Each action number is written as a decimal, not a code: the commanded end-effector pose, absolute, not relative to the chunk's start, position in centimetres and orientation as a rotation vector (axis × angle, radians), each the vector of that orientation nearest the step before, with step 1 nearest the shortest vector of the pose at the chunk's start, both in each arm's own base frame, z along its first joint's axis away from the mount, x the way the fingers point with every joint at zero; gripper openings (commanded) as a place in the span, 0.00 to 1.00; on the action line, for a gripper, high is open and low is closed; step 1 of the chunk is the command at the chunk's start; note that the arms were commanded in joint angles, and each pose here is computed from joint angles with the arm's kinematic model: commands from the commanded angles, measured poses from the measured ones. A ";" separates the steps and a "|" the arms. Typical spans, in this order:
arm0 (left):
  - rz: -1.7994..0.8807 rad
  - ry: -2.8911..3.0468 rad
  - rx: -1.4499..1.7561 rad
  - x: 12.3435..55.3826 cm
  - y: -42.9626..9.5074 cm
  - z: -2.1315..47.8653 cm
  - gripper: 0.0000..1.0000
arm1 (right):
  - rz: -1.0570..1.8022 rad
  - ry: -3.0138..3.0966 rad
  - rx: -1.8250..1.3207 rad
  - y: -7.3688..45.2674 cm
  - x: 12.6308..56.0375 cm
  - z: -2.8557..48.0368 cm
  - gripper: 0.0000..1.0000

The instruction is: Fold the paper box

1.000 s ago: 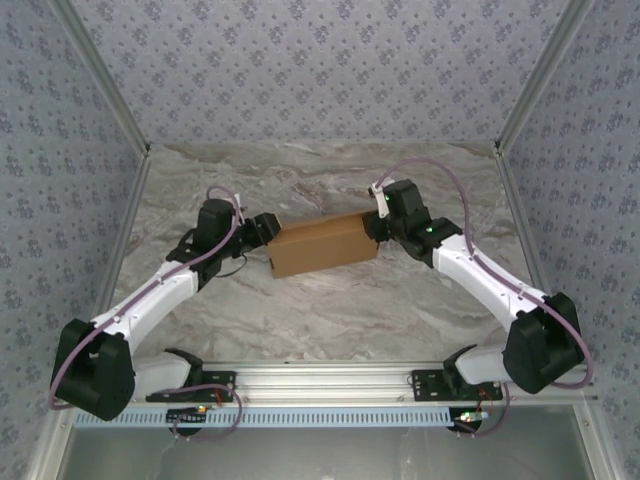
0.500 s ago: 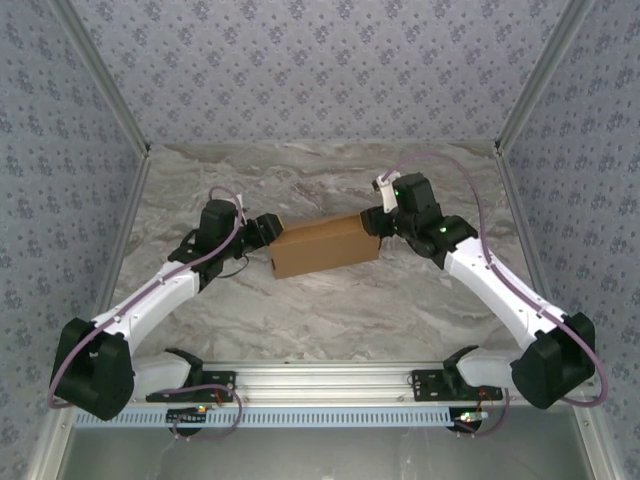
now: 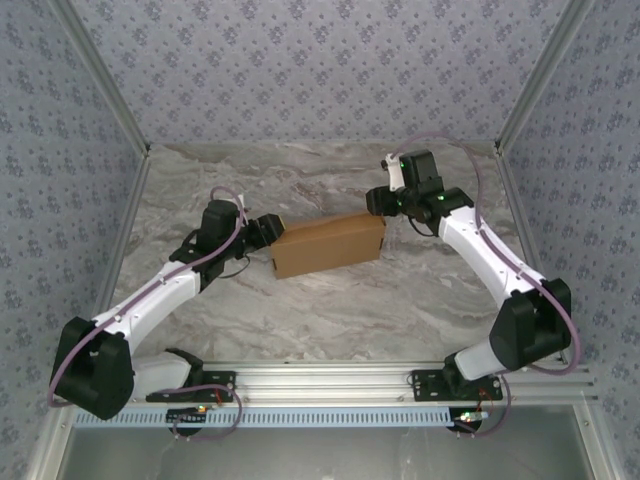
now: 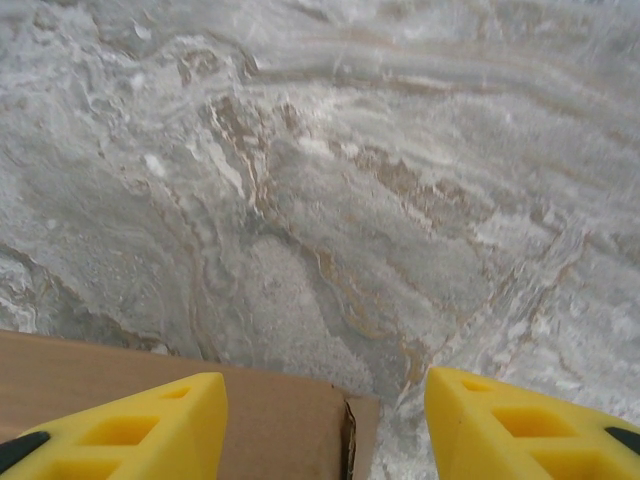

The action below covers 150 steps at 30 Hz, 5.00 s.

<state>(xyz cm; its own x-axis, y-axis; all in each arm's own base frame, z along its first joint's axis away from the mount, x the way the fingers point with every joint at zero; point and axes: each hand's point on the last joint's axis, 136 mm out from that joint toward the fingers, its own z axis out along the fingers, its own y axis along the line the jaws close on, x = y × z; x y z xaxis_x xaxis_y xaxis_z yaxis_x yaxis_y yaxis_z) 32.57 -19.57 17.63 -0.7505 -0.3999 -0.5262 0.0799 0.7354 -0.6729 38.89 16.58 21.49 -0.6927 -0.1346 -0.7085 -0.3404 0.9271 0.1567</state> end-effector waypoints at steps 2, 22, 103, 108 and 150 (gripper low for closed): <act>-0.812 2.438 -0.246 30.3 -18.8 13.0 0.59 | 0.414 2.414 -0.303 16.2 37.7 19.8 0.54; -0.780 2.543 -0.243 28.3 -18.2 10.2 0.59 | 0.523 2.606 -0.164 13.5 32.7 10.9 0.45; -0.974 2.362 -0.310 30.6 -16.6 14.3 0.50 | 0.804 2.595 -0.055 14.0 31.8 9.8 0.37; -0.932 2.444 -0.371 28.9 -15.8 10.0 0.37 | 0.799 2.629 -0.038 13.5 31.3 8.4 0.36; -1.124 2.279 -0.149 32.8 -21.9 18.3 0.60 | 1.153 2.316 -0.157 19.1 36.0 18.7 0.41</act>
<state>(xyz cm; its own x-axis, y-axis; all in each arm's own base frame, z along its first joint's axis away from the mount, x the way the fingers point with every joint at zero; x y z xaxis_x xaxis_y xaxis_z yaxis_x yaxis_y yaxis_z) 32.71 -19.34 16.40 -0.8099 -0.4011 -0.4279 0.0534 0.6761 -0.7348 36.30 17.08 17.20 -0.8422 0.1562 -0.5160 -0.2777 0.6946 0.6636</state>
